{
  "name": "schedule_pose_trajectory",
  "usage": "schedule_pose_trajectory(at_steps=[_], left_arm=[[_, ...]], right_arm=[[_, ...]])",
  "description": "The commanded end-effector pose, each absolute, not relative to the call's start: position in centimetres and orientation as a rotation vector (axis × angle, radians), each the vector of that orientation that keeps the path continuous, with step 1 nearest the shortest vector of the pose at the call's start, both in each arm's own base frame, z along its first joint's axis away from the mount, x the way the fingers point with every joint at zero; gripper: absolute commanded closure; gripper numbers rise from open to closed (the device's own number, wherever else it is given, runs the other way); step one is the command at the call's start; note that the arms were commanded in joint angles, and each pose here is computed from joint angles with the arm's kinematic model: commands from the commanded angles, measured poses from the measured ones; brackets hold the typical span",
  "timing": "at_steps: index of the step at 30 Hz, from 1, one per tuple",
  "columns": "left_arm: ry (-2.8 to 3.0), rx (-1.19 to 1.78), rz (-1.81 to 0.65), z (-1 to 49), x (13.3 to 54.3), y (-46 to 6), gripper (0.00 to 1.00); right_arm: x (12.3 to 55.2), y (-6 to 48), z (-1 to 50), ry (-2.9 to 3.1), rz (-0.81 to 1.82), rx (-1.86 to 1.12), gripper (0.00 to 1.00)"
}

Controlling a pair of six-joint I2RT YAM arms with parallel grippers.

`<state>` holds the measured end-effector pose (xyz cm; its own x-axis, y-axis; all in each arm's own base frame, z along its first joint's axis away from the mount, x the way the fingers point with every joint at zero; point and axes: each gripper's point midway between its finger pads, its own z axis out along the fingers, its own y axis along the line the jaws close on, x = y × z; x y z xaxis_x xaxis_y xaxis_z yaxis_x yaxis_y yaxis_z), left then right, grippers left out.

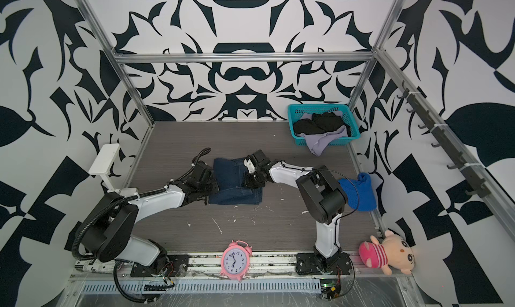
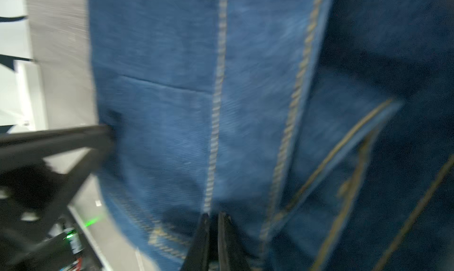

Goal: Fold and stack skirts
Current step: Smooth out the skirt at the center of the table.

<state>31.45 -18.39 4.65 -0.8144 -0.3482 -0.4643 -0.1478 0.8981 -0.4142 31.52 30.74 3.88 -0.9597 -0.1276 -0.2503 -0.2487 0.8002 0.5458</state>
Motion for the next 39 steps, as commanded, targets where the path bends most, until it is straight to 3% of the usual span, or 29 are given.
schedule_pose_trajectory(at_steps=[1,7,14,18,29,33,39], left_arm=[[2.536,-0.434,-0.423,3.1,31.0,-16.6,0.69],[2.482,-0.419,-0.451,5.7,31.5,-16.6,0.67],[2.354,-0.246,-0.552,12.7,35.9,-18.7,0.61],[2.389,-0.25,-0.594,11.5,38.7,-19.2,0.63],[2.528,-0.33,-0.614,4.0,42.2,-18.5,0.66],[2.511,-0.36,-0.637,4.7,42.1,-17.9,0.67],[2.414,-0.392,-0.647,9.7,40.3,-16.7,0.63]], right_arm=[[30.7,28.8,1.3,2.837,0.77,-0.296,0.87],[31.3,28.8,1.6,2.821,0.749,-0.294,0.87],[33.9,31.3,8.6,2.655,0.897,-0.311,0.85],[36.0,32.6,9.8,2.611,0.96,-0.286,0.85],[39.2,33.1,5.6,2.668,0.882,-0.188,0.85],[38.5,33.2,9.0,2.598,0.949,-0.235,0.84],[34.3,33.7,15.6,2.496,1.202,-0.342,0.81]])
